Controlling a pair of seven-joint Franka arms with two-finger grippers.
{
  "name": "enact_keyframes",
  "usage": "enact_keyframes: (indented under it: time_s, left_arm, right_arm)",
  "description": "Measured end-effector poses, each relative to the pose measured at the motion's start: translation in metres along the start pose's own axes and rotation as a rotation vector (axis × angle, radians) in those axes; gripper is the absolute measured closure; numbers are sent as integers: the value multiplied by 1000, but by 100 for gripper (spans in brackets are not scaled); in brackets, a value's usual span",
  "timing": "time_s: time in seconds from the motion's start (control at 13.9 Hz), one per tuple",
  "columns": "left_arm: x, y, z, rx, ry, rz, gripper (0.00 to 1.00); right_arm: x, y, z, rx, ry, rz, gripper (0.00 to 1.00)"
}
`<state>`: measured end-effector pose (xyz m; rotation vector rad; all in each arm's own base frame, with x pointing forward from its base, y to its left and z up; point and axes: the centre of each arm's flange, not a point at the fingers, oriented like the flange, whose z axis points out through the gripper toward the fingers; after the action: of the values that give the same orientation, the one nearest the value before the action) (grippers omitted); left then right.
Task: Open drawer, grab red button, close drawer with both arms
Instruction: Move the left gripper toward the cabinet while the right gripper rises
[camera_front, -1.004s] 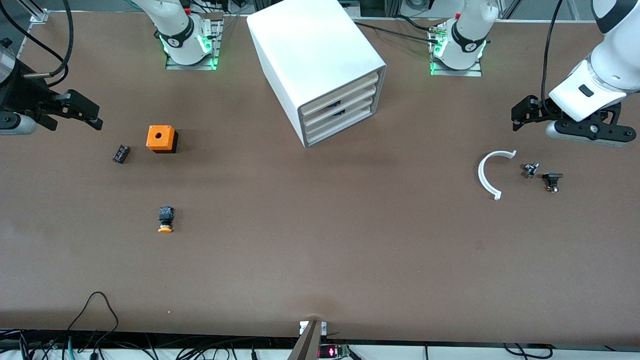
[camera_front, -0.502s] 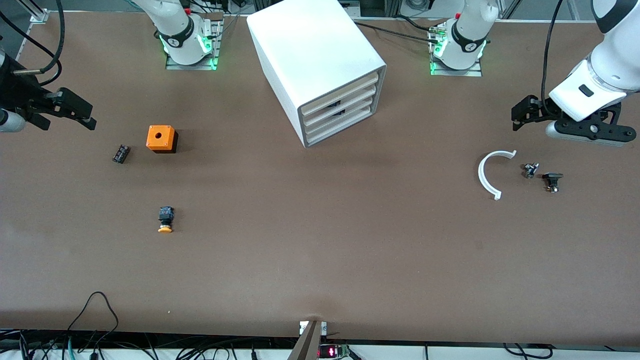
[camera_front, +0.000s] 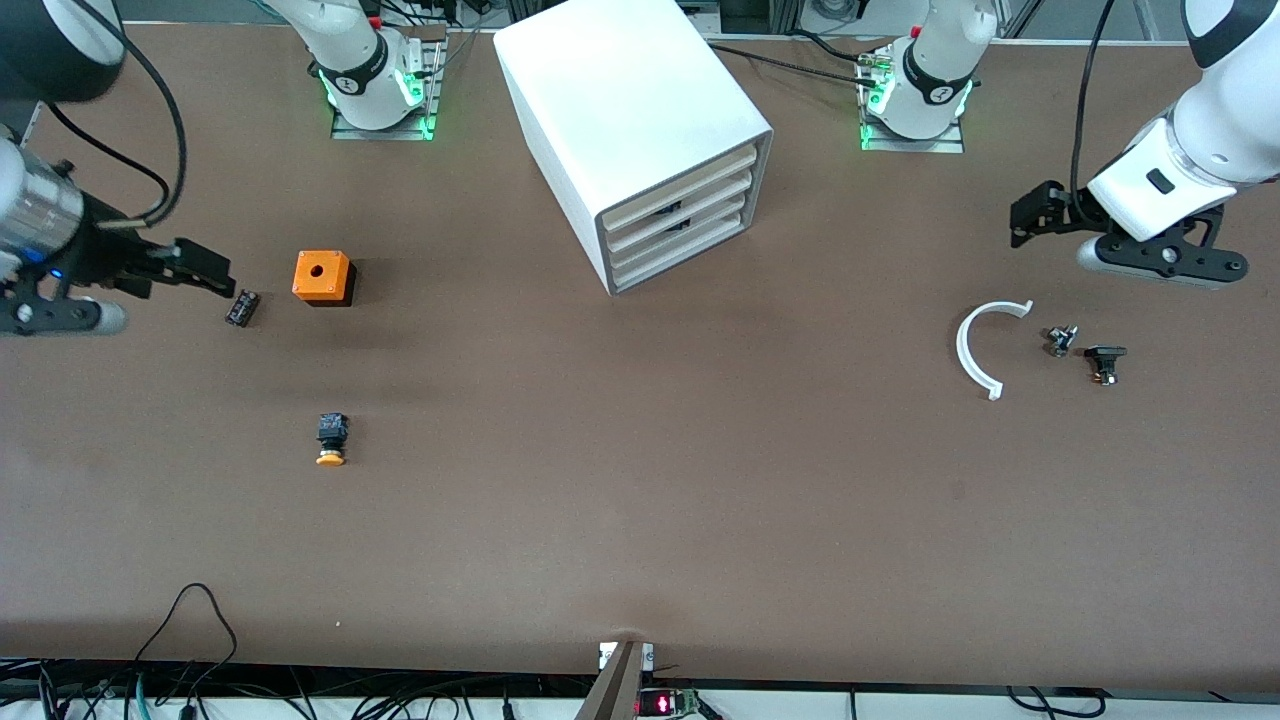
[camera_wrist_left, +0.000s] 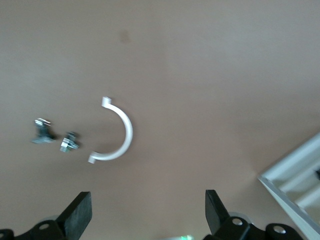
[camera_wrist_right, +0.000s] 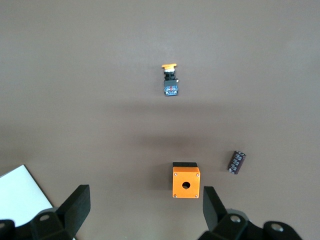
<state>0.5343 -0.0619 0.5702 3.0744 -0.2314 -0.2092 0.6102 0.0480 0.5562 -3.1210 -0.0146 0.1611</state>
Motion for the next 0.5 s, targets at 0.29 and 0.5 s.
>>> enact_keyframes:
  time_s: [0.29, 0.5]
  left_arm:
    - [-14, 17, 18, -153, -166, 46, 0]
    - [-7, 29, 44, -352, -259, 146, 0]
  right_arm:
    - [19, -13, 44, 0, -70, -19, 0]
    - [23, -42, 62, -6, -94, -1, 0]
